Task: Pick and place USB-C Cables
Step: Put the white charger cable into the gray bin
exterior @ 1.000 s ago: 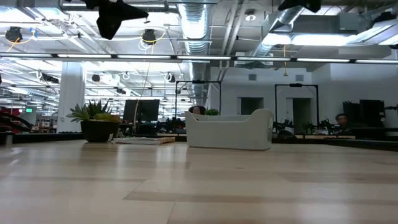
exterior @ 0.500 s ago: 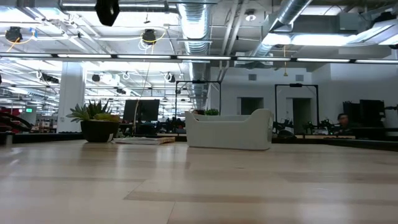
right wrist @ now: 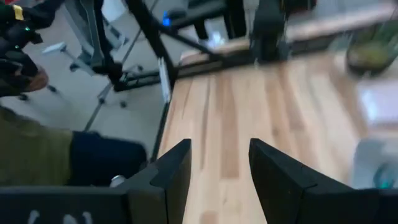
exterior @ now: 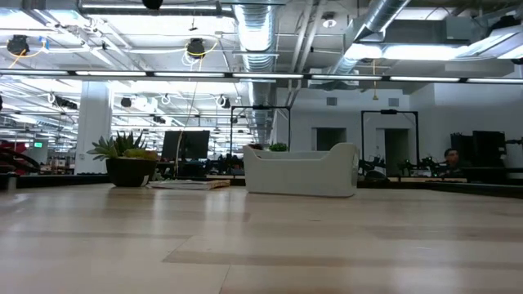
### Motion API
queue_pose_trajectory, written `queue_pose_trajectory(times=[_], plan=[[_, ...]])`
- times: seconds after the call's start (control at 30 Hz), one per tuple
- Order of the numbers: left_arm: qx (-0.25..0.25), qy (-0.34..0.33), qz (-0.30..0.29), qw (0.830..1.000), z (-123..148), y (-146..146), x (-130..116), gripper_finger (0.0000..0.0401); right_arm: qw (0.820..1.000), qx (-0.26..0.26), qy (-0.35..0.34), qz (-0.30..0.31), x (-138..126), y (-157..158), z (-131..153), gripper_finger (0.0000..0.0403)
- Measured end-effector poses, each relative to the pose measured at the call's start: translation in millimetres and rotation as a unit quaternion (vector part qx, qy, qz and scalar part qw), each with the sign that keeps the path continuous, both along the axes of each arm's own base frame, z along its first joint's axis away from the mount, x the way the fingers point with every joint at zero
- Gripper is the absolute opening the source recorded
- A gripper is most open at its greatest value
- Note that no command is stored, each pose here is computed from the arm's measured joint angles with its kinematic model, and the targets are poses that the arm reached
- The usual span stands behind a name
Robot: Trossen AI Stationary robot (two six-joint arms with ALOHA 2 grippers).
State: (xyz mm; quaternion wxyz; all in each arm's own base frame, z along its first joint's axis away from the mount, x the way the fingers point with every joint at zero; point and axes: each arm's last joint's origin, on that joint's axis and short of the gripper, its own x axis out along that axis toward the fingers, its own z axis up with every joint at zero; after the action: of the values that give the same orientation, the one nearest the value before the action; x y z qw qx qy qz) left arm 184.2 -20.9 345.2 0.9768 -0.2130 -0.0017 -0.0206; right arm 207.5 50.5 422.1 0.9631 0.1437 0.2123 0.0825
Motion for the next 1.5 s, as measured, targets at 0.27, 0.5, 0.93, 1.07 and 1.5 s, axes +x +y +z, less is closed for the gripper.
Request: queue_pose_trajectory(times=[0.27, 0.5, 0.93, 1.07, 1.5], plan=[[0.012, 0.083, -0.015, 0.996, -32.2, -17.0, 34.1, 0.0171, 0.988, 0.059, 0.141, 0.008, 11.7, 36.2, -31.3, 0.0184], [-0.009, 0.109, -0.043, 0.993, -54.3, -27.8, 62.9, 0.0171, 0.971, 0.053, 0.231, 0.02, 24.9, 77.4, -62.8, 0.0184], [-0.003, 0.116, -0.073, 0.991, -76.8, -46.0, 86.5, 0.0171, 0.937, 0.029, 0.348, -0.017, 51.0, 146.0, -135.7, 0.0184], [-0.003, 0.111, -0.073, 0.991, -77.6, -46.2, 88.8, 0.0171, 0.924, 0.013, 0.381, -0.026, 56.6, 162.1, -161.2, 0.0184], [0.029, 0.106, -0.056, 0.992, -77.5, -45.5, 89.0, 0.0171, 0.903, -0.043, 0.426, 0.029, 79.1, 184.8, -222.9, 0.0196]])
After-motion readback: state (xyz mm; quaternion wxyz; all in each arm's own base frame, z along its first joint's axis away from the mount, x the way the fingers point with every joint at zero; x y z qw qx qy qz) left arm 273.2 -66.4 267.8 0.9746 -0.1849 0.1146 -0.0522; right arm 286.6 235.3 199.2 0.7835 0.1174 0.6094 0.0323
